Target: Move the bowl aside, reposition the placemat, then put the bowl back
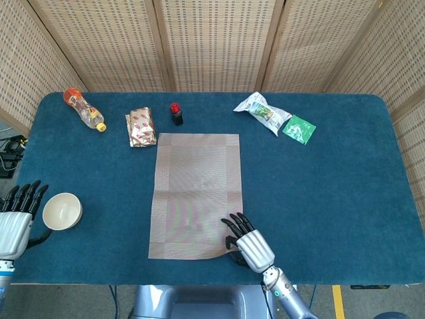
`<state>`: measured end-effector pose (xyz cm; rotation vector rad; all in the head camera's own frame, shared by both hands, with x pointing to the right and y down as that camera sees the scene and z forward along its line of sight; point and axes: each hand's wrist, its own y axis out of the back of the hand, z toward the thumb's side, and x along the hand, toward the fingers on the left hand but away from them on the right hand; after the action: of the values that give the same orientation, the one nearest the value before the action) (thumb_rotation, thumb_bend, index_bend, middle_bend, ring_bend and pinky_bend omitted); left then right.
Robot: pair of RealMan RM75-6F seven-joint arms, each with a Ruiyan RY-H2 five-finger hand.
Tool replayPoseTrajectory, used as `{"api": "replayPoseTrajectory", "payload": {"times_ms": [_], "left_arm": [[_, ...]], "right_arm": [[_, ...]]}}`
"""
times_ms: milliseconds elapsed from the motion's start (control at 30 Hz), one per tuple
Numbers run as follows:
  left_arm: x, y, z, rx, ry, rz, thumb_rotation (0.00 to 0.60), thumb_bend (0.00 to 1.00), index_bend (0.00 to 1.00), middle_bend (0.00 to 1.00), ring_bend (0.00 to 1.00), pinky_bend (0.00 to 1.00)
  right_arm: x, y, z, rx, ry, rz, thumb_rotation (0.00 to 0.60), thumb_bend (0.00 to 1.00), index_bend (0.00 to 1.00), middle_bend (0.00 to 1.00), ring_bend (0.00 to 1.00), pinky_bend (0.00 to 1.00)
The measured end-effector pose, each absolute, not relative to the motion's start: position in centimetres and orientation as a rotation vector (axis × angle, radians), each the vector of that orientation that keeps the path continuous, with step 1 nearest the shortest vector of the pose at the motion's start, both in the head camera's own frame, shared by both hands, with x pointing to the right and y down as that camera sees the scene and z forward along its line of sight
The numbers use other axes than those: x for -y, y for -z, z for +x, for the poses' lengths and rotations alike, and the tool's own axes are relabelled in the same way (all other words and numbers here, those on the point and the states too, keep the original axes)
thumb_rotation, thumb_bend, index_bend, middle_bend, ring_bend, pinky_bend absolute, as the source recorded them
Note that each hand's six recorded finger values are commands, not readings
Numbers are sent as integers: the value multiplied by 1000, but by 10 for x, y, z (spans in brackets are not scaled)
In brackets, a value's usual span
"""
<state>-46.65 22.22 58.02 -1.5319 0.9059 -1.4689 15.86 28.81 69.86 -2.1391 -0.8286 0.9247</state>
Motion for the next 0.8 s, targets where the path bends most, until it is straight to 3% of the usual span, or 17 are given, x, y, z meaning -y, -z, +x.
{"api": "replayPoseTrajectory", "payload": {"times_ms": [333, 800], "left_arm": [[-222, -578, -466, -914, 1463, -1531, 600, 182, 0, 0, 0, 0], [-223, -580, -465, -909, 1463, -1534, 600, 182, 0, 0, 0, 0]], "right_arm": [[-288, -695, 161, 830, -927, -2144, 600, 571, 659, 275, 12, 0], [-282, -685, 174, 836, -929, -2103, 600, 560, 691, 297, 34, 0]]}}
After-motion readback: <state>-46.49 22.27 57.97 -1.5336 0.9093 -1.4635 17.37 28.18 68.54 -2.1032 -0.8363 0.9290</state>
